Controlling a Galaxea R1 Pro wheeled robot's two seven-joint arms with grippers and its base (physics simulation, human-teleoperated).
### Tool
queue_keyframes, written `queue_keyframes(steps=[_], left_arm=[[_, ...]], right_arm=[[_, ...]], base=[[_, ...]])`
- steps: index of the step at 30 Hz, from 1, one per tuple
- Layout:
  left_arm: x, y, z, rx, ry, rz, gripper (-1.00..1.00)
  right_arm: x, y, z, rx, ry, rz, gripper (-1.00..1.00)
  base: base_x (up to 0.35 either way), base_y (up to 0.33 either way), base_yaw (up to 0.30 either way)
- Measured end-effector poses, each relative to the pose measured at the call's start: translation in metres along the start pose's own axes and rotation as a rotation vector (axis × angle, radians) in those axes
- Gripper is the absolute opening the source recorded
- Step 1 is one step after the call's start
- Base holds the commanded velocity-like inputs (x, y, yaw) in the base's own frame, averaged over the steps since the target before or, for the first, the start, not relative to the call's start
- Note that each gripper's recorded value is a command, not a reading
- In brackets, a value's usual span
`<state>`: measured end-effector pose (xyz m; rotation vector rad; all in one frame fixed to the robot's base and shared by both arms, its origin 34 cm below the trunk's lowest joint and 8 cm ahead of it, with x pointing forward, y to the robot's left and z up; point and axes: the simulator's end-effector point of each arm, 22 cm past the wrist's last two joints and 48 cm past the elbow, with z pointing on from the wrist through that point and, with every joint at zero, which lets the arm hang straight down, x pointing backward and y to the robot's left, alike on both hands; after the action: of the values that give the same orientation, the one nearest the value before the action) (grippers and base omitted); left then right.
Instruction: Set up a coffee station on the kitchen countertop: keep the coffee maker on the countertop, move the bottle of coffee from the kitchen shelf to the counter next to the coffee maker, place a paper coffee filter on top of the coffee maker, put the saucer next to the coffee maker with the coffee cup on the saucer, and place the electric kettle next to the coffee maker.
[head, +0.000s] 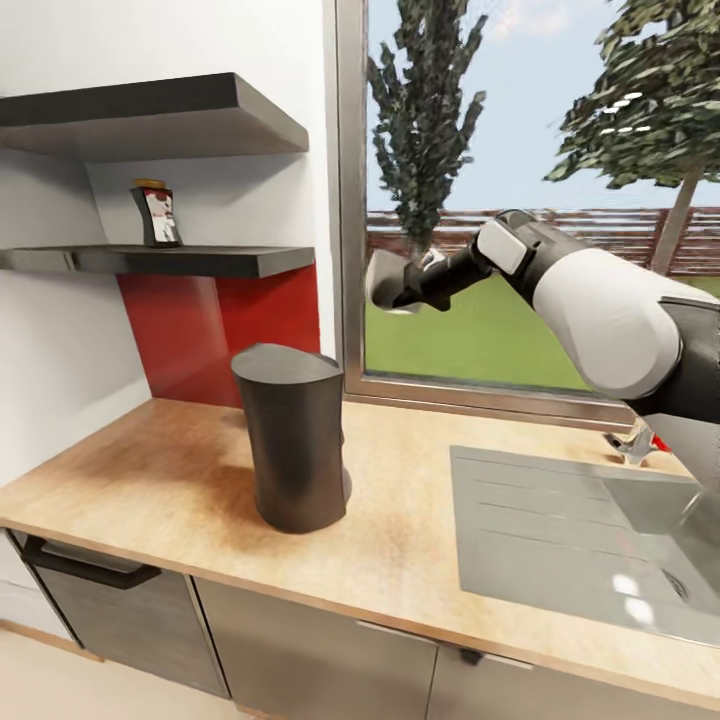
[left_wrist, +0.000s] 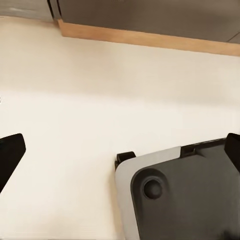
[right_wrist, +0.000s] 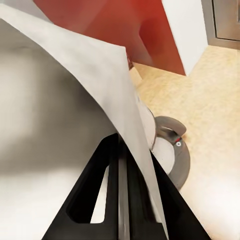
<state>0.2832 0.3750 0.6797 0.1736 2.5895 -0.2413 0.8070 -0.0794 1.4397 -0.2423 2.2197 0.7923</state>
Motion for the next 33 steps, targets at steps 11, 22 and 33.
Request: queue_keyframes(steps=[11,22,33], left_arm=[[0.002,0.0,0.0,0.001,0.005,-0.002,1.0],[0.002,0.0,0.0,0.0,0.004,-0.003,1.0],[0.003,-0.002,0.0,0.003,0.005,-0.004,1.0]], right_arm=[[0.003,0.015,0.01,-0.111,-0.006,0.082,-1.0],[0.021,0.021,0.027,-0.244,0.001,0.214,-1.0],[0.025,0.015,0.03,-0.239,0.008,0.225,-1.0]], base=[[0.0,0.0,0.148],[0.0,0.0,0.004],[0.011,-0.008,0.0]])
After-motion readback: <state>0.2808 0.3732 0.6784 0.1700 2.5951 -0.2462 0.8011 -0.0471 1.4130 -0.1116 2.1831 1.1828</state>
